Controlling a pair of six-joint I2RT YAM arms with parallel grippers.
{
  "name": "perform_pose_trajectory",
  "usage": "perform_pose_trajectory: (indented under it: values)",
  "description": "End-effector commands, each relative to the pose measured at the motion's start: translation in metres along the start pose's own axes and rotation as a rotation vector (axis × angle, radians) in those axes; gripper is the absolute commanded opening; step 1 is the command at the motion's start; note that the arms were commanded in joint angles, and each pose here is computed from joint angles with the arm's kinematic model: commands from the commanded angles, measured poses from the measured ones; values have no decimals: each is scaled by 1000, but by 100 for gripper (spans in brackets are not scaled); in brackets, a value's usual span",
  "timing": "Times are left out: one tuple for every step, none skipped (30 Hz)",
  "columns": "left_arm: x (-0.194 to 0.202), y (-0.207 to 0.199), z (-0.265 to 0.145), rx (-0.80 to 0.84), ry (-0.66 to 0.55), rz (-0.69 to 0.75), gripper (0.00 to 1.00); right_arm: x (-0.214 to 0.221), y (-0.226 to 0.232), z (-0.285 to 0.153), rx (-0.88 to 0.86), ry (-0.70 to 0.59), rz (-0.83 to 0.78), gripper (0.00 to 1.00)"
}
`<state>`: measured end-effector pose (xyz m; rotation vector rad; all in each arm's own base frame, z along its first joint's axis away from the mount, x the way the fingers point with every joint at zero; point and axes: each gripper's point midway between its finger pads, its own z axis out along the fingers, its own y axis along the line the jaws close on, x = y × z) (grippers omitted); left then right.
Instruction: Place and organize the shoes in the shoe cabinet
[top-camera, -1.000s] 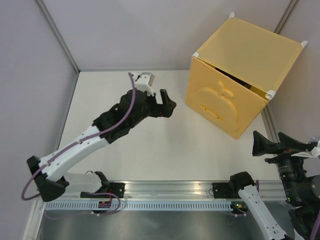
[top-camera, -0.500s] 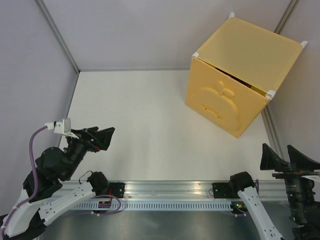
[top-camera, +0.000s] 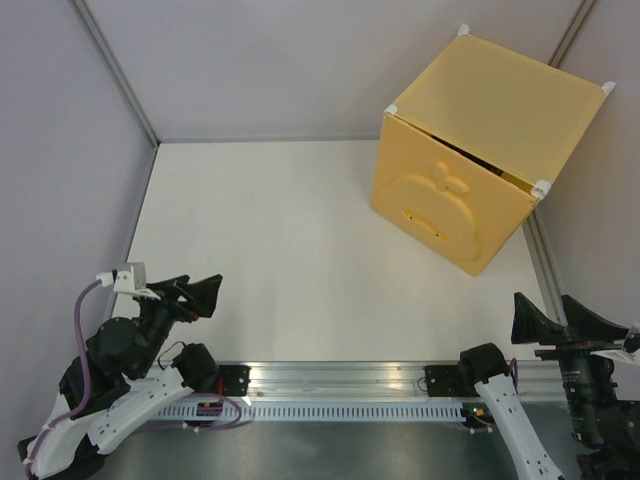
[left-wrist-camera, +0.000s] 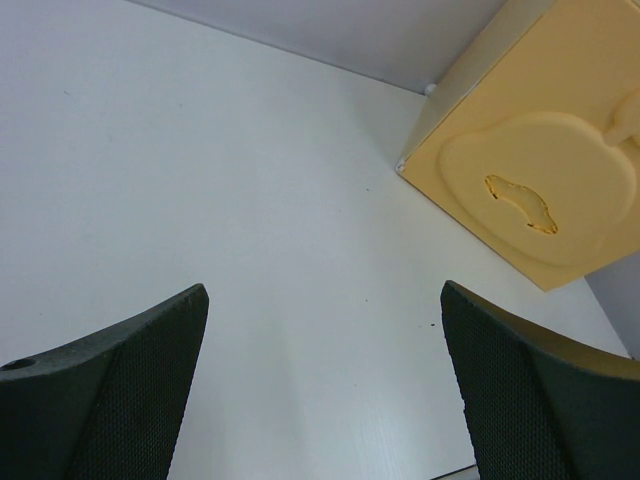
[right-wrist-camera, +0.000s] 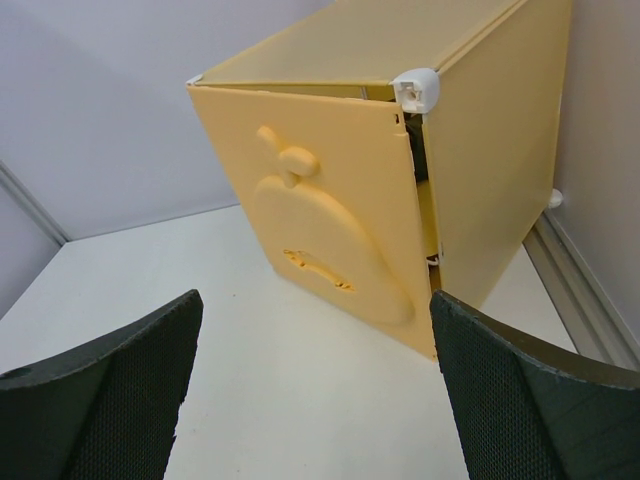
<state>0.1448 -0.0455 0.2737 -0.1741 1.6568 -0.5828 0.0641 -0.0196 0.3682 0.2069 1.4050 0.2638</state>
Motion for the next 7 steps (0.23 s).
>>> perform_pose_trajectory:
  values:
    - [7,7,2,-28,1,0,100,7,3,-1,-24,18,5,98]
    - [5,9,-1,-20,-18,-17,100,8,3,0,-26,20,4,98]
    - [6,9,-1,-18,-19,-19,100,8,3,0,-25,19,3,98]
    - [5,10,-2,-19,-21,-25,100,8,3,1,-27,18,2,98]
    - [4,10,-2,-20,-22,-25,100,6,3,0,-24,12,2,98]
    - [5,10,-2,-21,-21,-25,100,6,3,1,-23,13,-2,98]
    - [6,10,-1,-25,-19,-23,100,6,3,0,-24,11,2,98]
